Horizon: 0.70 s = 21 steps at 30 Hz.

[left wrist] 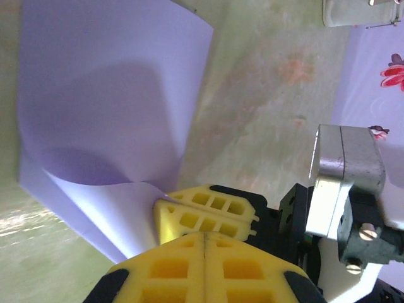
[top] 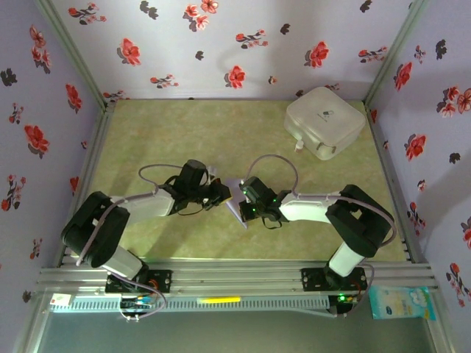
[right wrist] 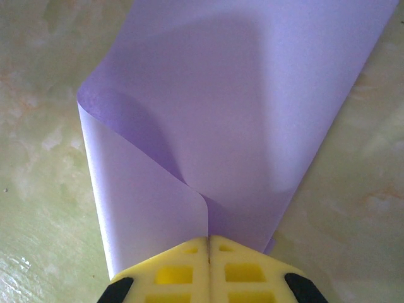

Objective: Fold a paper plane with a square sheet of paper (pick it up from the middle)
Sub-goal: Third fold the triangle at the center of the table.

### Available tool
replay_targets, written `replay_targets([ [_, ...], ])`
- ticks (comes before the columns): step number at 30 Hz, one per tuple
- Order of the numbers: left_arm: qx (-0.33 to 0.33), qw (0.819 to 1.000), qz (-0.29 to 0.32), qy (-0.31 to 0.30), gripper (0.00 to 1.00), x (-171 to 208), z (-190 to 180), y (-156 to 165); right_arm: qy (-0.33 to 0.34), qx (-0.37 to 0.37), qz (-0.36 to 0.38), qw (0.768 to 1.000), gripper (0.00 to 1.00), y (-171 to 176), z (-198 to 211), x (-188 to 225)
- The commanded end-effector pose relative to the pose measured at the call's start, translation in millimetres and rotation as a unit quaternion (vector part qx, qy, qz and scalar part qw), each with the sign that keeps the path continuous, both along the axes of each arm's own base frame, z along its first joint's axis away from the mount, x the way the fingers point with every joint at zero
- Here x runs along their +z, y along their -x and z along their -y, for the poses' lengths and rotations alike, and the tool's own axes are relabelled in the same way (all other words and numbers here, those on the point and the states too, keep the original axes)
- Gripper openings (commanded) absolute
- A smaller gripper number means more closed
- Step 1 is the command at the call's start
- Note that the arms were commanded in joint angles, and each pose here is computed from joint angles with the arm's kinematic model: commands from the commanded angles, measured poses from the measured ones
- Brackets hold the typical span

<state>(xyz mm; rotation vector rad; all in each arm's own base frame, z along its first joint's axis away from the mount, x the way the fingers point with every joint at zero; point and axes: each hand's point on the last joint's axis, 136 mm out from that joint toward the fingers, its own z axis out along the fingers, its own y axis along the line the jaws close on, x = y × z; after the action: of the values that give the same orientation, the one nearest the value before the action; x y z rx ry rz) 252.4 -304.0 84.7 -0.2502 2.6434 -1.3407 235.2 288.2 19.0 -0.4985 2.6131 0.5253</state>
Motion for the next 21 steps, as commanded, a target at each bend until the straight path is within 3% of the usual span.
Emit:
replay_targets([
  [1, 0.0, 1.0, -0.004, 0.006, 0.0, -5.6, 8.5, -0.2, 0.015, -0.014, 0.003, 1.0, 0.0, -1.9, 9.4, -4.3],
  [21, -0.016, 0.999, -0.022, -0.03, 0.0, -37.5, 11.3, 5.9, 0.013, -0.017, -0.004, 1.0, 0.0, -1.4, 7.9, -8.6],
])
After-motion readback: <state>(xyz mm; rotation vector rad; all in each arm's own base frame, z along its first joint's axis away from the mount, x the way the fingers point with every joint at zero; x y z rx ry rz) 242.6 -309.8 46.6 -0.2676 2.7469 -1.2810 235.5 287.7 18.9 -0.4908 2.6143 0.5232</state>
